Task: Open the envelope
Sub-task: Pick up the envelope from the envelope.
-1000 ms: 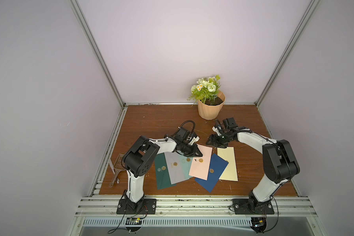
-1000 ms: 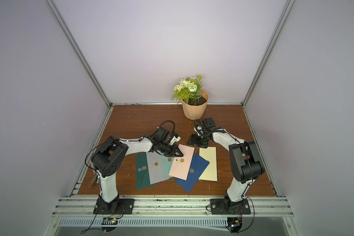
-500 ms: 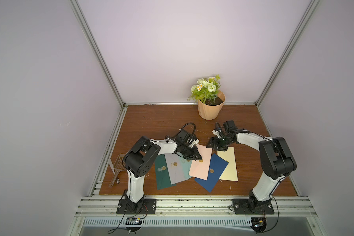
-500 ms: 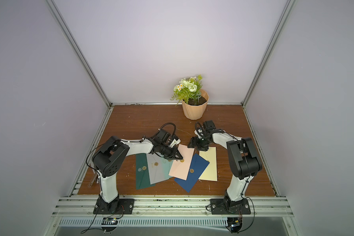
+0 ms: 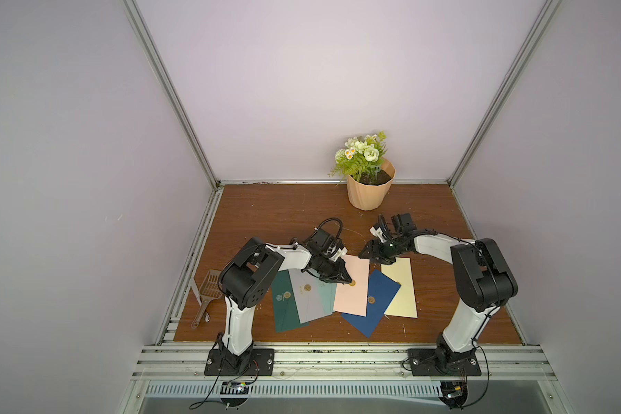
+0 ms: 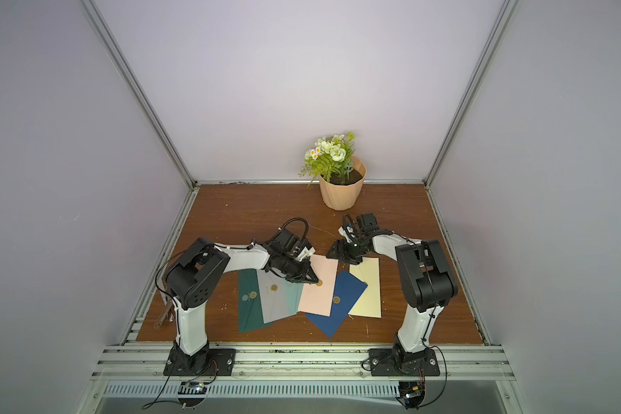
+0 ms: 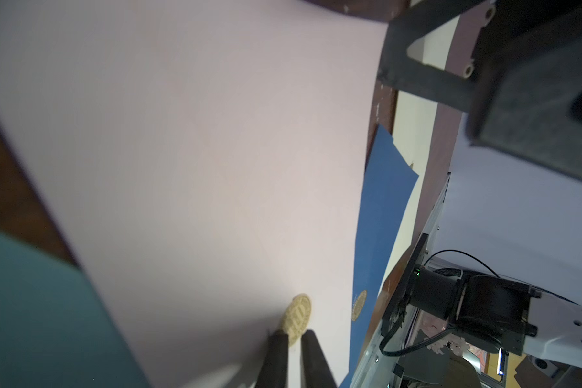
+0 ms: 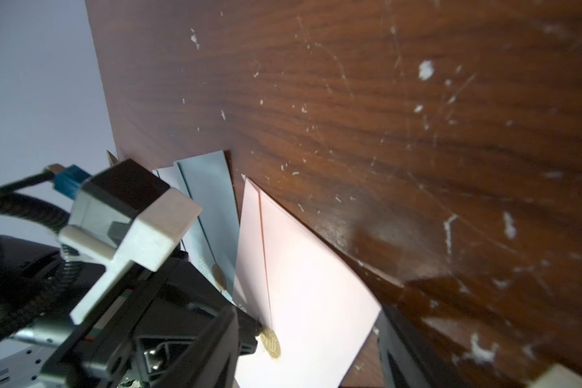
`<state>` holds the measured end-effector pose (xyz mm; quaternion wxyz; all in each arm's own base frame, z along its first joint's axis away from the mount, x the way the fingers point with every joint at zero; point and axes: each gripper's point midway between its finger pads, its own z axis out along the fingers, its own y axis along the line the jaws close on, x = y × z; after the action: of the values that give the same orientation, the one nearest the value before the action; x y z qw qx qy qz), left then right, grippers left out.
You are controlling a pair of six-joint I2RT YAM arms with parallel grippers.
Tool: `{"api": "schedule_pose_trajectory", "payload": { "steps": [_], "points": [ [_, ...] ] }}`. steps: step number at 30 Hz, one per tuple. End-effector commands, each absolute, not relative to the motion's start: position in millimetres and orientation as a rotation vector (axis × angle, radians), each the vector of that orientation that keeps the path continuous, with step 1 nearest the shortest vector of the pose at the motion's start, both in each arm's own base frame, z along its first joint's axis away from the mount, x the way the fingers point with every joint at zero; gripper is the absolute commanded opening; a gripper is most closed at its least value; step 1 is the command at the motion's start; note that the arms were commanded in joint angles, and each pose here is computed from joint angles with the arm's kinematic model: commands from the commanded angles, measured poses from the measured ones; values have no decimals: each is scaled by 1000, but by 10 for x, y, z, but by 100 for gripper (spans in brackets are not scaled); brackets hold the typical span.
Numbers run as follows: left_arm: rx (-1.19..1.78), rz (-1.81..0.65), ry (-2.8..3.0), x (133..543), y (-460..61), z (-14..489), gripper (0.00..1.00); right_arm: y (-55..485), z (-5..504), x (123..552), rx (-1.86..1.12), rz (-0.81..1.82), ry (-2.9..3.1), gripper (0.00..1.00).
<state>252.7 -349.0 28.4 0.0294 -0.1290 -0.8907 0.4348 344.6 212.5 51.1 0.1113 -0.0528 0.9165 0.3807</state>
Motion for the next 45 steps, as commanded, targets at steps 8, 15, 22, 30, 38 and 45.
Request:
{"api": "schedule_pose_trajectory", "payload": {
  "steps": [8, 15, 22, 30, 38, 45],
  "points": [
    [-366, 1236, -2728, 2422, -3389, -15, 13, 2308, 549, 3238, -172, 1358, 2677, 53],
    [-377, 1252, -2732, 2452, -3408, 0, 13, 2306, 541, 3136, -194, 1343, 2700, 38],
    [-398, 1286, -2739, 2519, -3453, 43, 13, 2362, 489, 3103, -226, 1319, 2724, 15],
    [-531, 1420, -2807, 2778, -3589, 566, 33, 2360, 758, 3215, -272, 1258, 2682, 0],
    [-593, 2134, -2790, 3340, -3190, 2124, 48, 2391, 1678, 3483, -355, 1225, 2536, 0],
    [-628, 2494, -2647, 3461, -2617, 2787, 69, 2581, 2572, 3551, -446, 1428, 2310, 0]
  ]
}}
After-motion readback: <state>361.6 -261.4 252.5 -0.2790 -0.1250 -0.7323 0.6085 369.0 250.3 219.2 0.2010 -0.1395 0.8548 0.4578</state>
